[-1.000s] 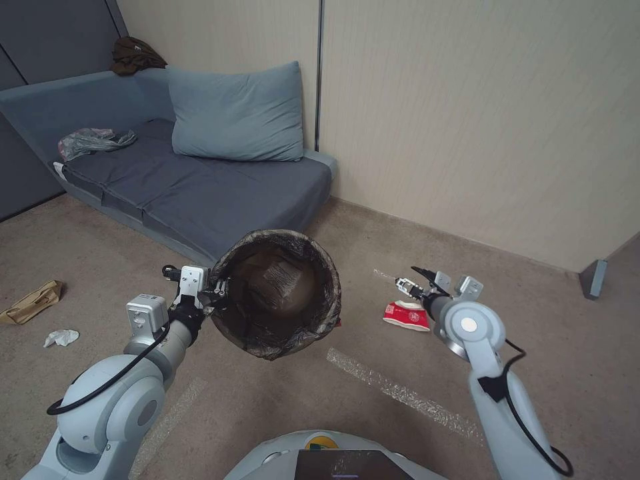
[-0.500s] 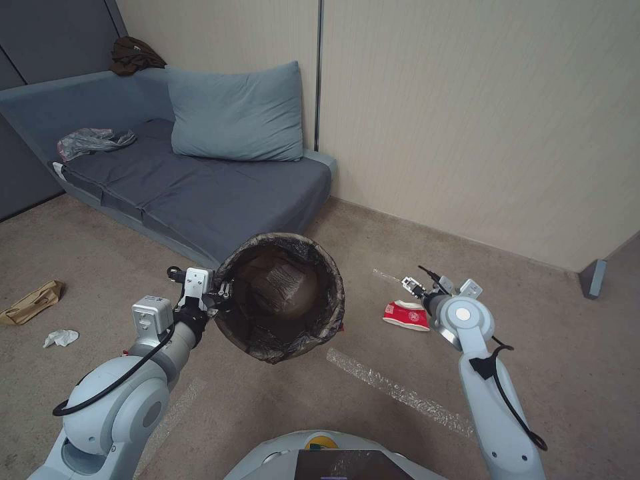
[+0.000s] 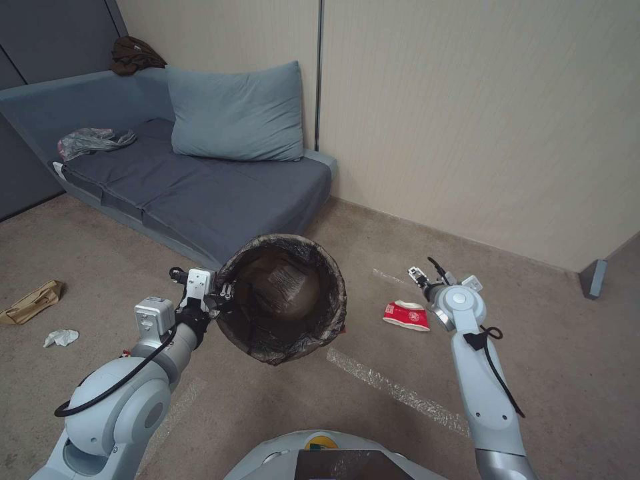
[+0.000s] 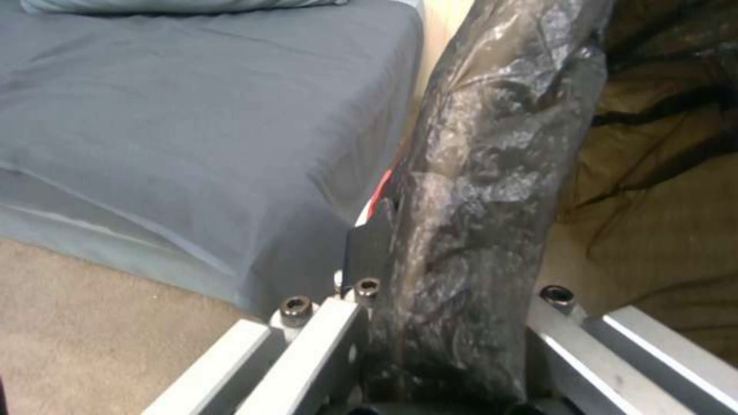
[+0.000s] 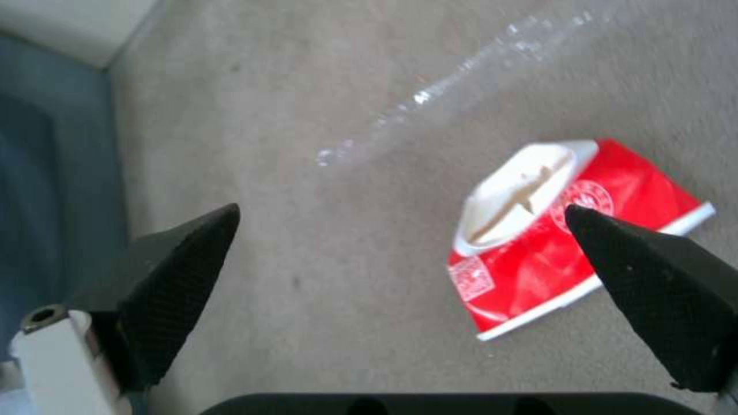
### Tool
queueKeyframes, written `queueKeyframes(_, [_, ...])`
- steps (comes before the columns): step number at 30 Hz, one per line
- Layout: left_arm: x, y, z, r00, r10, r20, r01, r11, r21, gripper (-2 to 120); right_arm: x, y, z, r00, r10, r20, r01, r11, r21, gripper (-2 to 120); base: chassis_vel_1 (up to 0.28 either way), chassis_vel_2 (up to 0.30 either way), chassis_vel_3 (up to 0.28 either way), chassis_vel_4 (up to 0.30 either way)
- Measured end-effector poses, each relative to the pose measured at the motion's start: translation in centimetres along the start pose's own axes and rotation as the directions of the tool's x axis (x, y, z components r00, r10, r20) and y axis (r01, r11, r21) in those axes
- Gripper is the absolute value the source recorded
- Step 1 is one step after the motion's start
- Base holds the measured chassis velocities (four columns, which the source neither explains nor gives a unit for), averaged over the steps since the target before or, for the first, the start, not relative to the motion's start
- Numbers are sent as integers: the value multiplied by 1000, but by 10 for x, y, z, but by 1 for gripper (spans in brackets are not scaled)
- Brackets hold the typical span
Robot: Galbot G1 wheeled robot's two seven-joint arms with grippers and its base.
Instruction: Pick up the trash bin, then pick up the garbage from the floor and place it into the trash bin.
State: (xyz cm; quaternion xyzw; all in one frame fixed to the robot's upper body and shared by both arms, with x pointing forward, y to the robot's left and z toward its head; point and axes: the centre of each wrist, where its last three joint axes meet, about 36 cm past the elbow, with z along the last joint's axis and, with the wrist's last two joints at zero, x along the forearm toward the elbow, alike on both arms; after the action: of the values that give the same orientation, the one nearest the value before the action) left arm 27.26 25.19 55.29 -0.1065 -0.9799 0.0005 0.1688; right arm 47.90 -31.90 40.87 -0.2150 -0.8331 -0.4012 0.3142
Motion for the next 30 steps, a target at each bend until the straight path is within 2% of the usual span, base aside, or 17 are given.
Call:
queueKeyframes(4, [0, 0, 0, 1000, -1, 0, 1, 1000, 0, 0, -9, -3, -2, 1000, 10, 0, -10, 999, -31, 100, 0, 0, 0, 0])
queueKeyframes(10, [0, 0, 1, 1000, -3, -2, 3, 1000, -3, 0, -42, -29, 2, 998, 59, -19, -60, 992, -112, 100, 0, 0, 0, 0])
queueKeyframes(12, [0, 0, 1, 1000, -3, -2, 3, 1000, -3, 0, -44, -32, 1, 998, 64, -19, -66, 991, -119, 100, 0, 0, 0, 0])
queueKeyframes(18, [0, -1, 2, 1000, 0, -5, 0, 1000, -7, 0, -52, -59, -9, 995, 104, 0, -102, 980, -173, 100, 0, 0, 0, 0])
queueKeyframes(22, [0, -3, 2, 1000, 3, -7, -4, 1000, -7, 0, -62, -65, -11, 994, 106, 4, -103, 973, -205, 100, 0, 0, 0, 0])
queueKeyframes(30, [0, -2, 2, 1000, 3, -7, -3, 1000, -13, 0, -106, -91, 4, 983, 177, -45, -182, 942, -283, 100, 0, 0, 0, 0])
